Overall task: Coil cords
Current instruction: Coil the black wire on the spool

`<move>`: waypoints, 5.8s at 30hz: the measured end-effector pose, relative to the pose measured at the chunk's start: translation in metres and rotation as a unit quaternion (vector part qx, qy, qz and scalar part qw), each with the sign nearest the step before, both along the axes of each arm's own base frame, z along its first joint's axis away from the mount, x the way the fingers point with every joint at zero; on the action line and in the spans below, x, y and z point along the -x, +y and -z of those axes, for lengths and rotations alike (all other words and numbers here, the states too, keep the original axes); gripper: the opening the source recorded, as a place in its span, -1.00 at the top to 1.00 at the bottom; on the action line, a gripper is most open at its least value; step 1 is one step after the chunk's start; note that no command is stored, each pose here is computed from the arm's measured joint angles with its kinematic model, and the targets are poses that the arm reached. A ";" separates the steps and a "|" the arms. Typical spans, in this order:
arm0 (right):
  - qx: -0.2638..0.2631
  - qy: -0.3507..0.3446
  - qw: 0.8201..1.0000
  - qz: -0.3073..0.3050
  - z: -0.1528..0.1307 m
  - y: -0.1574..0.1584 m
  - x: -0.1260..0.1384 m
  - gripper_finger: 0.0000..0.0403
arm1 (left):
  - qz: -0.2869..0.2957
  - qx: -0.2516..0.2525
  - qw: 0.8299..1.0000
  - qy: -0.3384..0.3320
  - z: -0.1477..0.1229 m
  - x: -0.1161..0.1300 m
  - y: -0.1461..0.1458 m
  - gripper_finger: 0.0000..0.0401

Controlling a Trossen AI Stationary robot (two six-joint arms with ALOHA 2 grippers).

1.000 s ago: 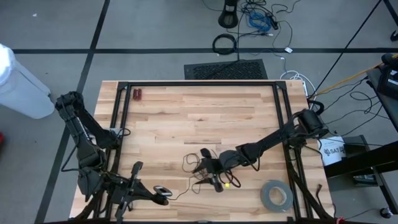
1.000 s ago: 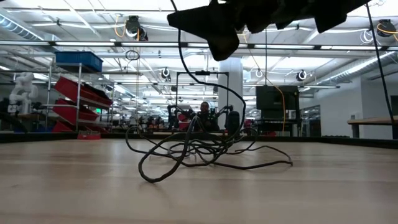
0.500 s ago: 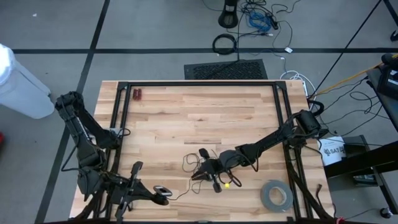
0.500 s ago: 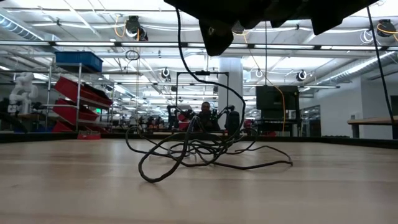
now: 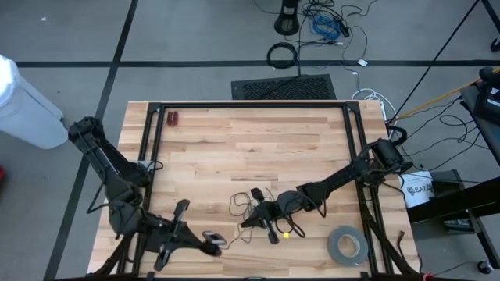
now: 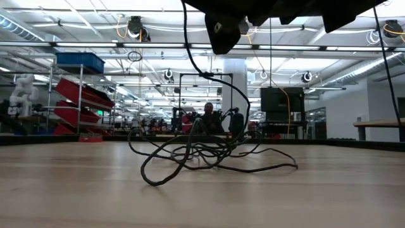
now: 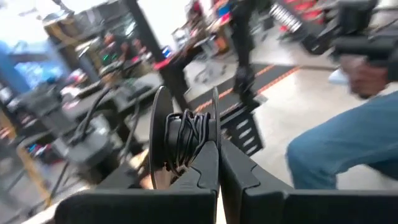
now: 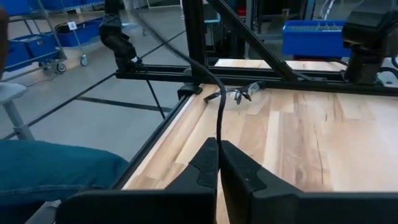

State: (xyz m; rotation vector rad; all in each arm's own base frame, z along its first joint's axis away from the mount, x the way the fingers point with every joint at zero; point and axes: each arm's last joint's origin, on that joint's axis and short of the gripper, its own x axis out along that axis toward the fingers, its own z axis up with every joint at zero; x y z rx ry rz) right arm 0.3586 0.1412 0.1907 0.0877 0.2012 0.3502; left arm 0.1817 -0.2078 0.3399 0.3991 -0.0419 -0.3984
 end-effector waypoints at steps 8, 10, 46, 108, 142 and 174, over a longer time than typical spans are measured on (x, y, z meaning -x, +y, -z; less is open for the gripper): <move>-0.001 -0.019 1.000 0.008 -0.022 0.003 -0.013 1.00 | 0.081 0.001 0.996 -0.035 0.006 -0.024 -0.005 1.00; 0.010 -0.015 1.000 0.006 -0.034 0.007 -0.020 1.00 | 0.093 0.003 0.995 -0.038 0.008 -0.030 -0.004 1.00; 0.051 -0.040 0.995 0.073 -0.092 0.034 -0.018 1.00 | 0.246 0.078 0.966 0.025 0.052 -0.099 0.014 1.00; 0.150 0.214 0.959 0.108 -0.102 0.078 0.033 0.70 | -0.017 0.049 0.997 0.054 0.014 -0.035 0.018 1.00; 0.197 0.053 0.970 0.131 -0.107 0.113 0.023 0.21 | 0.004 0.012 0.999 0.041 0.009 -0.017 0.011 1.00; 0.198 0.084 0.977 0.003 -0.116 0.064 -0.001 0.31 | -0.012 0.024 0.999 0.030 -0.001 -0.013 0.017 1.00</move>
